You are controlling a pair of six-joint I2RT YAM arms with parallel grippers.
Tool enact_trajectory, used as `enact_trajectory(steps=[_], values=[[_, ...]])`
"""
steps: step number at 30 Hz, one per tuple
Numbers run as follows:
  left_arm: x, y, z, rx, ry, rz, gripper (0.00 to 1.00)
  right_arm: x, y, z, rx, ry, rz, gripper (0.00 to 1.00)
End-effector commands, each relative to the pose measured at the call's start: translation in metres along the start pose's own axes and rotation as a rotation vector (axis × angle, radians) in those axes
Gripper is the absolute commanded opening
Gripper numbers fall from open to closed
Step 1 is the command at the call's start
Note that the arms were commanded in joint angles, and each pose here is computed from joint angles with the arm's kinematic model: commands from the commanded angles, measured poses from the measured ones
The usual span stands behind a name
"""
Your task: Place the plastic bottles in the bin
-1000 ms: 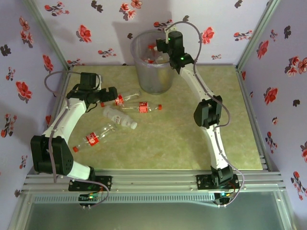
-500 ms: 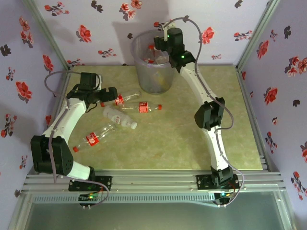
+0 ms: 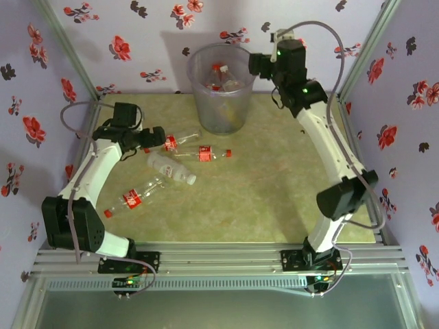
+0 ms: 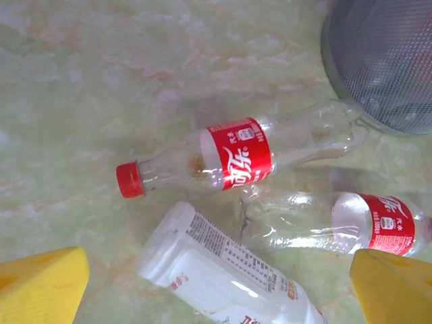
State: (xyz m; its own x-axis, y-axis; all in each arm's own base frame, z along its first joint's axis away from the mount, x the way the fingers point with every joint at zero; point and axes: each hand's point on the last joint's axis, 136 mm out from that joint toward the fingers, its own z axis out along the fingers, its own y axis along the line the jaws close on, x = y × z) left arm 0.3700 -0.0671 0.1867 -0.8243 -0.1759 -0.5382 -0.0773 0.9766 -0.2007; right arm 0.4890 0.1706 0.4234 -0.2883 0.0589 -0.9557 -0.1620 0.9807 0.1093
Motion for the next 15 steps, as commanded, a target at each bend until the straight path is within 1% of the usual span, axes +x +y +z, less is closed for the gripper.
enact_trajectory(steps=[1, 4, 6, 8, 11, 15], values=[[0.053, 0.023, -0.023, -0.098, 0.147, -0.037, 1.00, 0.038, -0.002, -0.021, -0.041, 0.093, 0.015, 0.85], [0.095, 0.040, -0.034, -0.165, 0.254, -0.072, 1.00, 0.065, -0.013, -0.037, -0.048, 0.133, 0.032, 0.86], [0.118, 0.046, -0.037, -0.181, 0.294, -0.090, 1.00, 0.083, -0.019, -0.042, -0.058, 0.157, 0.055, 0.86], [0.133, 0.051, -0.037, -0.192, 0.314, -0.103, 1.00, 0.093, -0.023, -0.046, -0.074, 0.166, 0.085, 0.86], [0.143, 0.056, -0.029, -0.201, 0.304, -0.123, 1.00, 0.105, -0.027, -0.051, -0.098, 0.178, 0.133, 0.86], [0.144, 0.060, -0.016, -0.221, 0.310, -0.113, 1.00, 0.125, -0.030, -0.060, -0.136, 0.196, 0.224, 0.85]])
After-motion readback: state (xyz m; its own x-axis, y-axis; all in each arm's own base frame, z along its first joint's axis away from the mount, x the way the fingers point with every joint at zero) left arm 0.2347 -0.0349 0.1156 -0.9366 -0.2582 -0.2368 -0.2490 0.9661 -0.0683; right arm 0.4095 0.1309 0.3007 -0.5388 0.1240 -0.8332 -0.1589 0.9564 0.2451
